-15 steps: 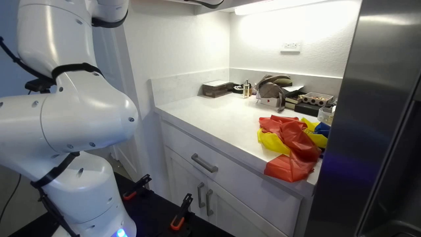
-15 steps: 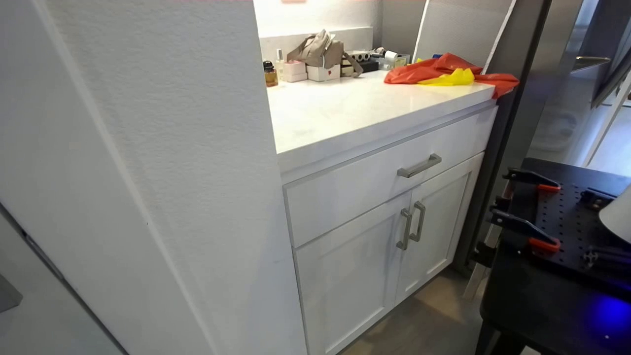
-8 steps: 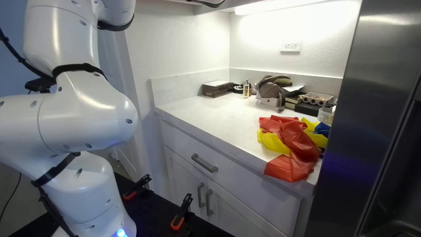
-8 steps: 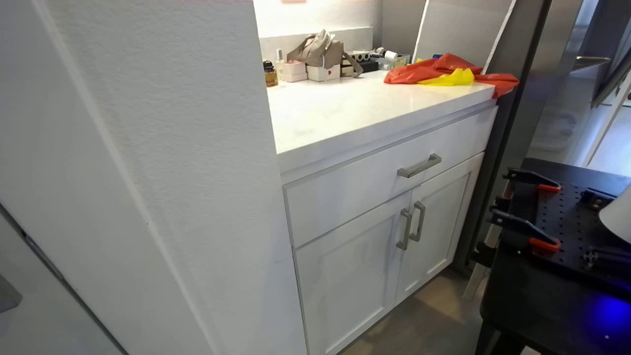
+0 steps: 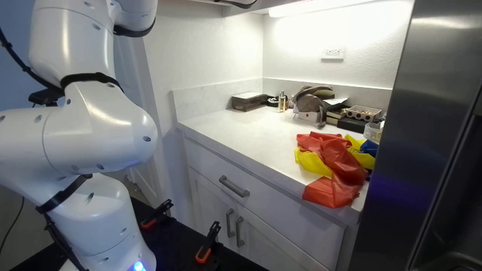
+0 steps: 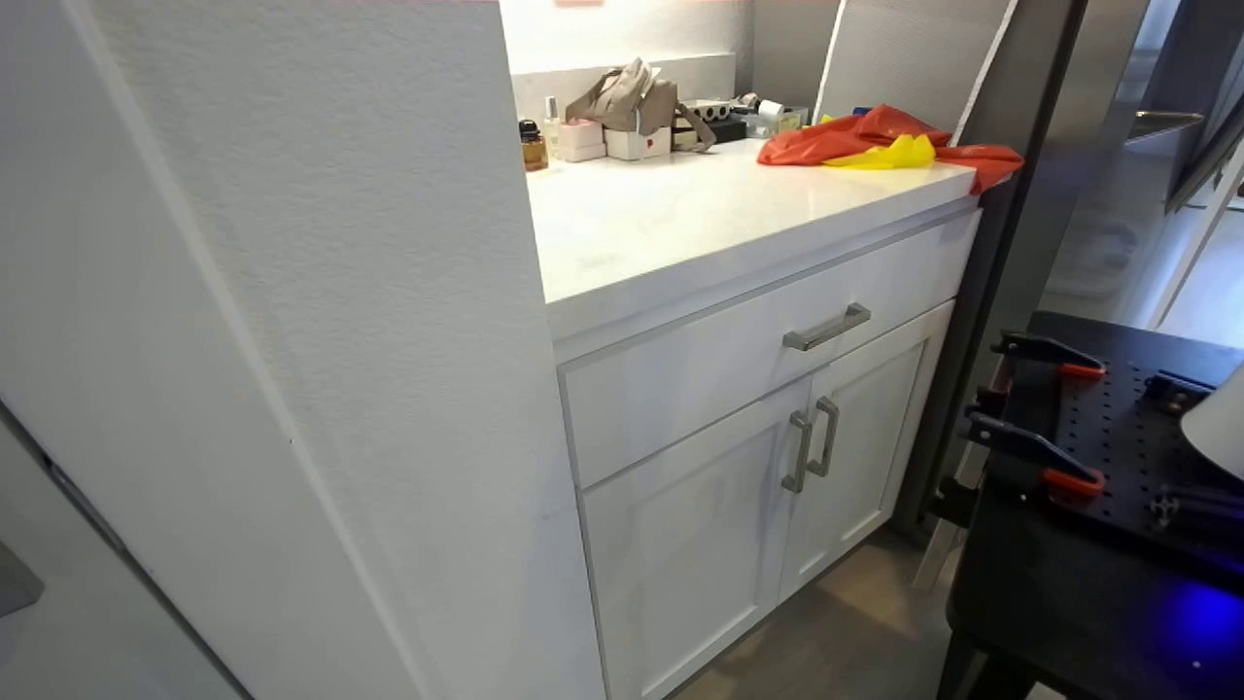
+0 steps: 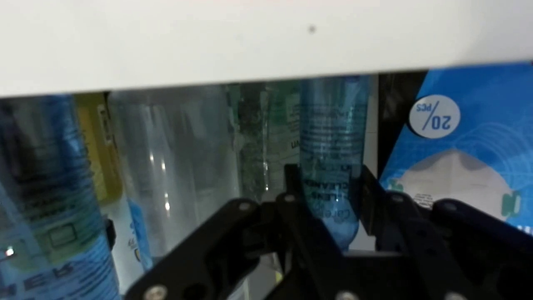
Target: Remove the blue bottle from the cabinet and put it on the counter
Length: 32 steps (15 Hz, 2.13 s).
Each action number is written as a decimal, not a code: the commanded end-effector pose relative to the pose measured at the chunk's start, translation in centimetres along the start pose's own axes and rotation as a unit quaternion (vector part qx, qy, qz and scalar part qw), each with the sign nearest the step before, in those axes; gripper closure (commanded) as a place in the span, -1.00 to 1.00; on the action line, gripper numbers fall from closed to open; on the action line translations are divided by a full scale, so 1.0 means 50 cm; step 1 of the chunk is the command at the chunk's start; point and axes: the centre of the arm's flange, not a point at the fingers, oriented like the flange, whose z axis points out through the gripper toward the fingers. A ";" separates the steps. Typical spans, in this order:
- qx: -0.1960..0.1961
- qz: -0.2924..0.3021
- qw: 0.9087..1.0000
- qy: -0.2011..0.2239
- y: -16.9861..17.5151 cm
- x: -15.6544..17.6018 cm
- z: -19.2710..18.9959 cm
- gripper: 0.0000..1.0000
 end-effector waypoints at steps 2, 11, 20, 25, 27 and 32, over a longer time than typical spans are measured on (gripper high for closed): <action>0.010 -0.011 0.999 -0.030 -0.018 0.012 0.007 0.80; 0.035 -0.053 0.997 -0.054 -0.046 0.023 -0.114 0.80; 0.015 -0.062 0.996 -0.066 0.016 0.018 -0.272 0.80; 0.027 -0.061 0.992 -0.109 0.047 -0.017 -0.341 0.80; 0.038 -0.060 0.989 -0.128 0.060 -0.037 -0.368 0.80; 0.064 -0.063 0.980 -0.176 0.081 -0.100 -0.414 0.80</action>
